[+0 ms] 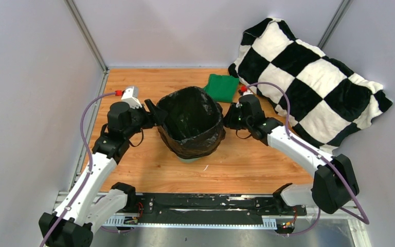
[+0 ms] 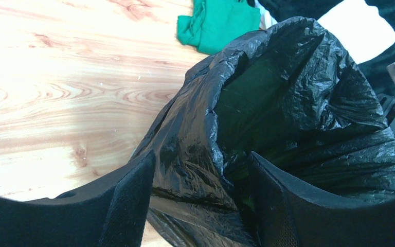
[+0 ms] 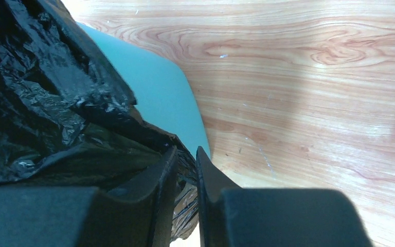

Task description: Put the trash bags into the trash bin

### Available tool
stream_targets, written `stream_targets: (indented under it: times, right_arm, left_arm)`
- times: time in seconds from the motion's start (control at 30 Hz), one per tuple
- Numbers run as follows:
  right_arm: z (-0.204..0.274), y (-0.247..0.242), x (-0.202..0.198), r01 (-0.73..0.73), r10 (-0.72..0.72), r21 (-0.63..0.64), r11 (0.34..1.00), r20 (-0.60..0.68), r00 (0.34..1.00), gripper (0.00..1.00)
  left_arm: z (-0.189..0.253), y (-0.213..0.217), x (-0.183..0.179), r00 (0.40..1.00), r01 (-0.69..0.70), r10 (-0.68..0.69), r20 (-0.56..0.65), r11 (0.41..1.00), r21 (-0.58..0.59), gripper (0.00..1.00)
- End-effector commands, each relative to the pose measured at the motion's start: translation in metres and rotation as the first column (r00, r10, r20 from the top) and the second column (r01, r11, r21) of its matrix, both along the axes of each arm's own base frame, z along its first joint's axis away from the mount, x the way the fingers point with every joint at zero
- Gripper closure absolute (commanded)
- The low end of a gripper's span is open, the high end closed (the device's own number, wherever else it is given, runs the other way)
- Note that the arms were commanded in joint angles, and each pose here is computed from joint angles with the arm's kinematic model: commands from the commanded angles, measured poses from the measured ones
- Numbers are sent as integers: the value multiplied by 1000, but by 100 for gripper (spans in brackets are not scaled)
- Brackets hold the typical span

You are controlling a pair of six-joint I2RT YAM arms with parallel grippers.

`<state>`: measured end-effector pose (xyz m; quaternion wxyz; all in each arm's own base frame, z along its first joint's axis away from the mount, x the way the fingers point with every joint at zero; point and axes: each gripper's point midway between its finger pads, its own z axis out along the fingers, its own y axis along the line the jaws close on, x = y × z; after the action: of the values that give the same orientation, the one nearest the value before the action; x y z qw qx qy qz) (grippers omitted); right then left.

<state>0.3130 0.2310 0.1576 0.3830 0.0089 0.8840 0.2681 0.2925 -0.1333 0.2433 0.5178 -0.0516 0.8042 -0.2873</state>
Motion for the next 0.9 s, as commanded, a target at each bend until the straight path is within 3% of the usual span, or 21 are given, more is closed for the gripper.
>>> stream_targets:
  times: [0.0,0.4,0.63,0.87]
  right_arm:
    - [12,-17,-2,14,-14,-41,999,1,1000,77]
    - [38,-27,-3,14,-12,-73,997,34,999,68]
    - [56,-38,-4,23,-15,-118,993,69,998,61]
    - [91,-61,-14,71,-45,-155,985,164,985,36]
  left_arm:
    - [-3,2,-13,999,22,-21,-39,999,46,29]
    - [36,6,-16,999,7,-8,31,999,31,1]
    - [46,15,-17,999,-25,21,50,997,70,0]
    - [72,24,-23,995,-34,21,102,991,132,0]
